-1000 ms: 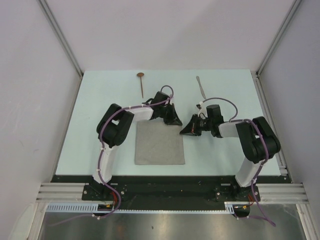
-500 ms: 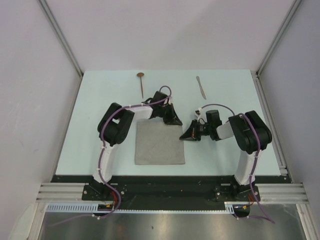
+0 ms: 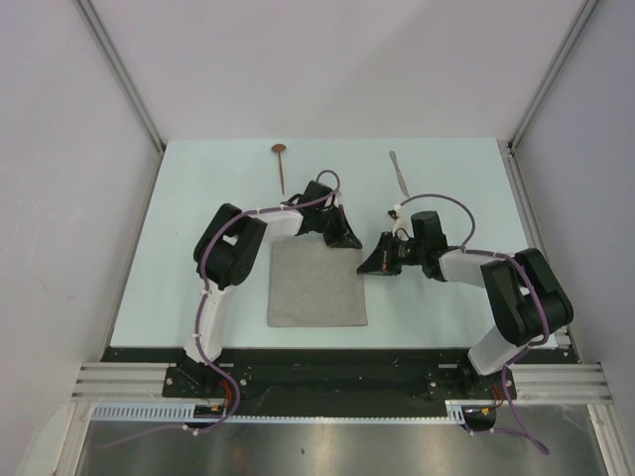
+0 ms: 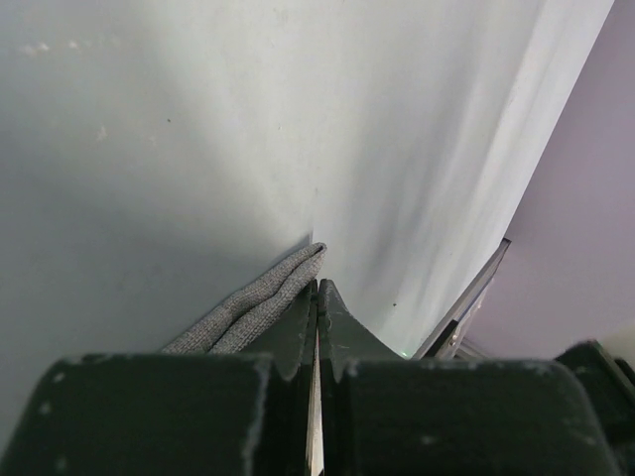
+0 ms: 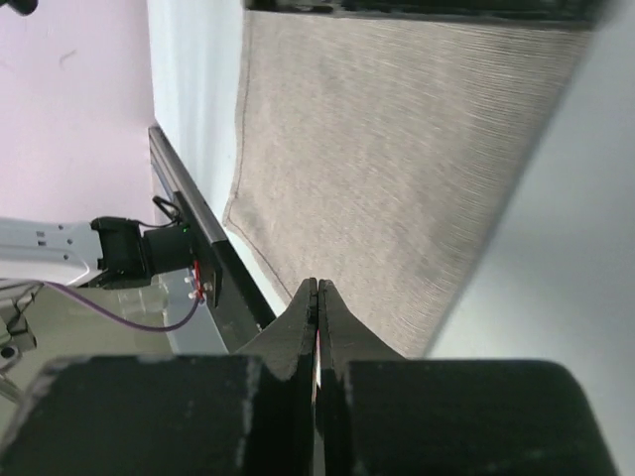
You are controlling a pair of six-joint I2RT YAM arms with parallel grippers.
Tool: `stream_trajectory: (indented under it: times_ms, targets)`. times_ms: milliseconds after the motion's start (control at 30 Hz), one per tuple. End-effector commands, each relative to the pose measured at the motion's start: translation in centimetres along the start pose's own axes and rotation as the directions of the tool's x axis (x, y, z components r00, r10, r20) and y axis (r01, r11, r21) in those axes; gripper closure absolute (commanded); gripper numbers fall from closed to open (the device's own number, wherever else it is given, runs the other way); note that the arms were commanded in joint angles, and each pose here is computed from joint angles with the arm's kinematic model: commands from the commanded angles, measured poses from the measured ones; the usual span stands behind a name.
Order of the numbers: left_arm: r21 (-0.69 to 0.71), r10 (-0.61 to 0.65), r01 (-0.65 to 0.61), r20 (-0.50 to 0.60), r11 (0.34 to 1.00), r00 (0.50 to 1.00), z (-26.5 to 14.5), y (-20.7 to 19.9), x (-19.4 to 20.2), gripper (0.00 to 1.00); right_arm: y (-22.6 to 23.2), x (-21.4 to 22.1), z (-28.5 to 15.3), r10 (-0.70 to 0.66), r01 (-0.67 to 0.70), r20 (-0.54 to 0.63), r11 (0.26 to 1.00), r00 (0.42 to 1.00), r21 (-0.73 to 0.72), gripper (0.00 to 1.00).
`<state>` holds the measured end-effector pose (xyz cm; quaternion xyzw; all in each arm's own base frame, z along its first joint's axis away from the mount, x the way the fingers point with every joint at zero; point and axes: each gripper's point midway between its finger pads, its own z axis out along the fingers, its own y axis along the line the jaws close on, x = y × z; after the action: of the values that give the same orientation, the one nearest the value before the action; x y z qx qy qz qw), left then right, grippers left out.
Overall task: Fold the napkin into a case and place the utensils inside
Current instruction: Smooth out the square-folded napkin at the center of the board.
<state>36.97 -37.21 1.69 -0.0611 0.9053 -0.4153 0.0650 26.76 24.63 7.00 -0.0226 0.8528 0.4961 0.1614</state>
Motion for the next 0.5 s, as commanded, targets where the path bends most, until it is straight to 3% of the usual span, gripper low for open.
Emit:
stream_trajectory:
  times_ms: [0, 267, 467]
  targets:
    - [-0.158, -0.024, 0.029, 0.033, 0.987, 0.999, 1.2, 5.0, -0.3, 1.0, 0.4, 1.1, 1.3, -0.013, 0.013, -0.044, 1.0, 0.999, -0.002, 1.0]
    - [-0.16, -0.022, 0.027, 0.036, 0.987, 0.999, 1.3, 5.0, -0.4, 1.0, -3.3, 5.8, 1.9, 0.082, -0.08, -0.097, 0.997, 0.992, 0.02, 1.0]
    - [-0.168, -0.003, 0.01, 0.039, 0.986, 0.999, 1.1, 4.8, -0.7, 1.0, -1.3, 6.7, 0.4, 0.024, -0.019, -0.092, 0.998, 0.995, 0.056, 1.0]
